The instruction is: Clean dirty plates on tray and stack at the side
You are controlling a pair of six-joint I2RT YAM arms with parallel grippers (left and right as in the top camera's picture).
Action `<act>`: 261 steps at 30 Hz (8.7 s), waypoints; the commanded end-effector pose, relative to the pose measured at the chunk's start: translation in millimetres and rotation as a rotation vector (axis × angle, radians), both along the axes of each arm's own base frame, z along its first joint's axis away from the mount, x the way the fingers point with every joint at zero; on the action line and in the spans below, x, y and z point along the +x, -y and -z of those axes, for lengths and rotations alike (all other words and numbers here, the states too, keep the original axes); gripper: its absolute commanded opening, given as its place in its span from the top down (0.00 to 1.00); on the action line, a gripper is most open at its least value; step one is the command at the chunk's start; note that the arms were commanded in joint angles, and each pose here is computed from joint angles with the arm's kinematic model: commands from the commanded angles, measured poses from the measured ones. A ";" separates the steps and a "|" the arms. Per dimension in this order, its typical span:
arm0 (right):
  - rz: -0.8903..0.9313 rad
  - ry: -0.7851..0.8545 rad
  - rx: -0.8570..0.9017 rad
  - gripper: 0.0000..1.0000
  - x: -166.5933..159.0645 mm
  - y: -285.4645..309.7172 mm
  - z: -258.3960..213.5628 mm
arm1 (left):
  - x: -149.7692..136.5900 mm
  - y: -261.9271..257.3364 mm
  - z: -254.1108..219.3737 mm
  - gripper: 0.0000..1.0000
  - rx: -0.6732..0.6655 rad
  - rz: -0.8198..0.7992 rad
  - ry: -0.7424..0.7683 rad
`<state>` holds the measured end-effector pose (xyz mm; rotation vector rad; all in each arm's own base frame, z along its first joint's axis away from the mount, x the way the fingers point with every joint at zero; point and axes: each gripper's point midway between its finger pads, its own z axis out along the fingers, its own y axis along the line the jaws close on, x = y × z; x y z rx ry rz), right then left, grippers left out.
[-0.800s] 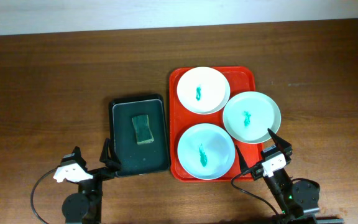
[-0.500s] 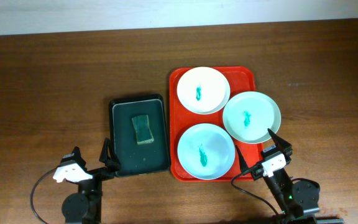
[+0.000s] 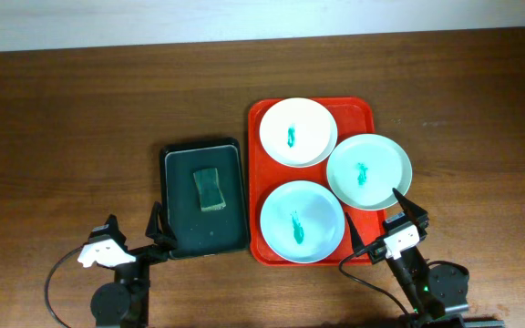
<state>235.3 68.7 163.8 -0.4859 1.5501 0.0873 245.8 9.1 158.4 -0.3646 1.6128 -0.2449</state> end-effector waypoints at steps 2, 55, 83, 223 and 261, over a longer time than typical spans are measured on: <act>-0.007 -0.007 0.014 0.02 -0.6 -1.4 2.5 | 0.0 0.3 0.6 0.01 -0.003 0.004 0.004; -0.293 0.093 0.051 0.02 -26.0 -43.8 -30.8 | -5.5 50.4 -29.8 0.01 -0.068 0.296 0.098; -0.251 -0.935 0.237 0.02 -1.1 -57.2 -121.6 | 55.8 87.5 -47.9 0.00 -0.126 0.526 -0.968; 0.455 -1.596 0.306 0.96 14.2 -15.1 173.1 | -11.8 361.6 167.7 1.00 0.020 0.996 -1.562; 0.463 -1.620 0.298 0.96 8.1 -14.1 173.5 | 73.5 226.7 91.4 1.00 0.510 0.265 -1.520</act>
